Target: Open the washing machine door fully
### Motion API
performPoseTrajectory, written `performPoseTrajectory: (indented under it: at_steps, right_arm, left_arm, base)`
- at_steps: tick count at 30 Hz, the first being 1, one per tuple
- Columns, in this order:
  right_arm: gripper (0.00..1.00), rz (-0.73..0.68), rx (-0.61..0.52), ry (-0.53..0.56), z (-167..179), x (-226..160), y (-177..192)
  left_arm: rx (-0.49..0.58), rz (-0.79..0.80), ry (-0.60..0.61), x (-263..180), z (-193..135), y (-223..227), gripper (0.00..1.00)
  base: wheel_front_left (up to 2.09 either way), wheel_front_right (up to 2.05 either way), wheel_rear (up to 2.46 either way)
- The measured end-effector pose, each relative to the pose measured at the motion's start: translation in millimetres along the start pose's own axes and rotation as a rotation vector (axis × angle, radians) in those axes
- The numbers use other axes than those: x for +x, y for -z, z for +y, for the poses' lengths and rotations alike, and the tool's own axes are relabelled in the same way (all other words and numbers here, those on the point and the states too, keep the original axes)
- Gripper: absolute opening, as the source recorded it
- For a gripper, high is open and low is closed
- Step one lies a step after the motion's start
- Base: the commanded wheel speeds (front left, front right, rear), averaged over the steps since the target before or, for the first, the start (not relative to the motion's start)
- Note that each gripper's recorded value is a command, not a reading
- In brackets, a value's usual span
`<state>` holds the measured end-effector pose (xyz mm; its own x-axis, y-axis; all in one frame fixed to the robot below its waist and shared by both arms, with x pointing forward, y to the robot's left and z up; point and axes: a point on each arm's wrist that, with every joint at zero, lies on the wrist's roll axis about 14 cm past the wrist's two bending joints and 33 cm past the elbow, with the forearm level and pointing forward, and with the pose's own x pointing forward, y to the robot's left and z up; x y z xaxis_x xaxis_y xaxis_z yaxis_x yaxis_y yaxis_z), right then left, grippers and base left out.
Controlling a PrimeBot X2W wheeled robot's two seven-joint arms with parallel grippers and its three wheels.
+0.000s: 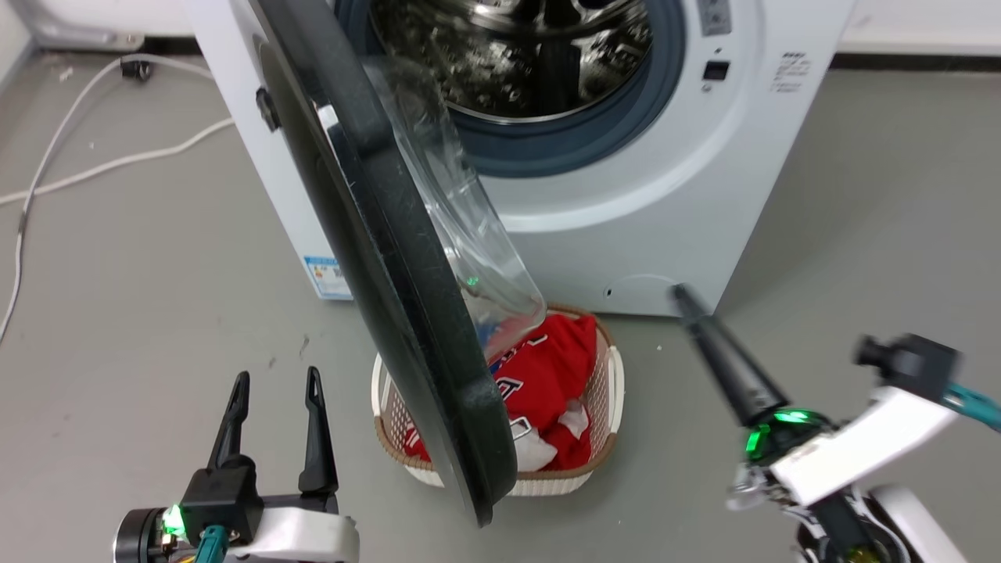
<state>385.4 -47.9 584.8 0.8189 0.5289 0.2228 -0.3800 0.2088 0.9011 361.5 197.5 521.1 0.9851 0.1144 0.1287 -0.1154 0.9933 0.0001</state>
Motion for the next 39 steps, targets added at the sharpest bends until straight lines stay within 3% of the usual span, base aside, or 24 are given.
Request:
performPoseTrajectory:
  at_steps: [2, 5, 8, 11, 15, 19, 27, 39]
  right_arm:
    - [1.00, -0.114, -0.048, 0.003, 3, -9, -22]
    - [1.00, -0.274, -0.216, 0.029, 0, -26, -59]
    - [1.00, -0.329, -0.457, 0.074, -6, -41, -81]
    - [1.00, -0.438, -0.673, 0.084, 8, -50, -110]
    - [1.00, -0.466, -0.967, 0.142, 14, -63, -118]
    - [1.00, -0.419, -1.150, 0.206, 5, -69, -110]
    - [1.00, -0.293, -1.191, 0.359, -42, -86, -84]
    - [1.00, -0.179, -1.170, 0.445, -73, -104, -54]
  left_arm:
    - [0.001, -0.010, 0.003, -3, 0, -4, 1.00]
    - [0.002, -0.021, 0.007, -6, -1, -8, 1.00]
    - [0.002, -0.030, 0.013, -8, -2, -11, 1.00]
    - [0.001, -0.031, 0.017, -10, -4, -11, 1.00]
    - [0.001, -0.035, 0.018, -12, -4, -12, 1.00]
    - [0.002, -0.030, 0.016, -14, -3, -11, 1.00]
    - [0.005, -0.031, 0.008, -16, -1, -12, 1.00]
    - [0.011, -0.024, -0.002, -18, 4, -10, 1.00]
  base:
    - [0.00, 0.00, 0.00]
    - [0.00, 0.00, 0.00]
    - [0.00, 0.00, 0.00]
    - [0.00, 0.00, 0.00]
    - [0.00, 0.00, 0.00]
    - [0.00, 0.00, 0.00]
    - [0.00, 0.00, 0.00]
    - [0.00, 0.00, 0.00]
